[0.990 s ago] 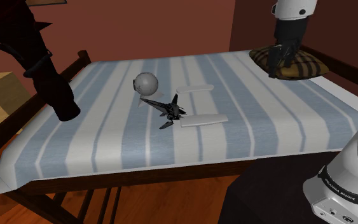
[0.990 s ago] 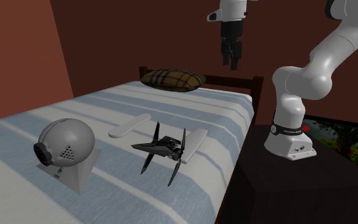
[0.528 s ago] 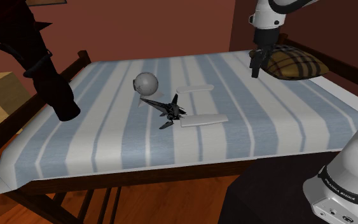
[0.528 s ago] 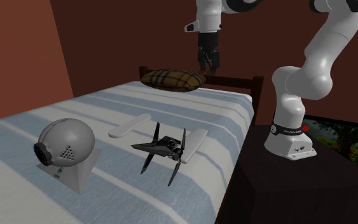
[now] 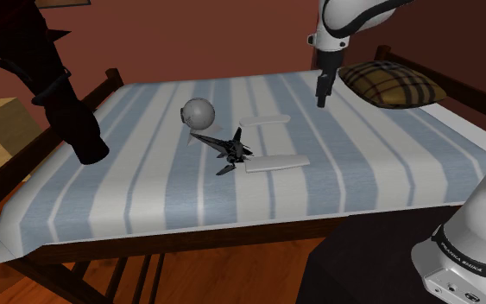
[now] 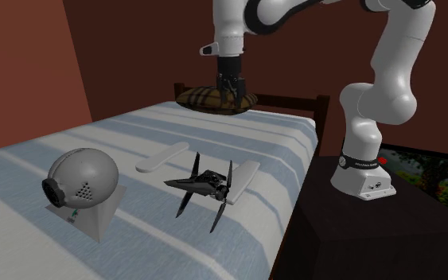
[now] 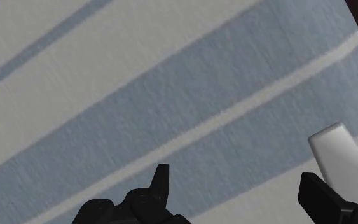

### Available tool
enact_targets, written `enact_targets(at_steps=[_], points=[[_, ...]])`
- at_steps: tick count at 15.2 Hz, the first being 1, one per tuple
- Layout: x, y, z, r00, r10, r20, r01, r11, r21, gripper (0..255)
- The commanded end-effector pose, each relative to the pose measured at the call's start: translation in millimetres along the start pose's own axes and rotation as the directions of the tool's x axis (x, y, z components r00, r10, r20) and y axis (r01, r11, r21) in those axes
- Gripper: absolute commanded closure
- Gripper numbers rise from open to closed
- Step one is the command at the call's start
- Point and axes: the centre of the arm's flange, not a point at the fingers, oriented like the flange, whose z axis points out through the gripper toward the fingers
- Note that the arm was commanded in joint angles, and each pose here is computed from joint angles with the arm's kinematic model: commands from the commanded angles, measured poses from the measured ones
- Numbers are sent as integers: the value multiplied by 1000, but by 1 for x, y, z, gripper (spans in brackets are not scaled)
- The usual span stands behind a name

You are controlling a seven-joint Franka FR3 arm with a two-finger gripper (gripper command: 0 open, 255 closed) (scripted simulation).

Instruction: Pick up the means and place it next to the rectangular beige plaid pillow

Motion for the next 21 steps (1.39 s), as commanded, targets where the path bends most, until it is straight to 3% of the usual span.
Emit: enact_targets(at_steps=[1, 8, 13, 18, 19, 21], points=[[20, 9, 12, 998, -59, -6, 59, 998, 2, 0], [100, 31, 45, 968, -250, -29, 250, 968, 7, 0], [160, 37, 68, 923, -381, -45, 382, 924, 8, 0], [221, 34, 90, 861, -504, -62, 506, 863, 7, 0], [228, 33, 93, 852, -519, -64, 520, 854, 6, 0], [228, 33, 103, 852, -519, -64, 520, 854, 6, 0]])
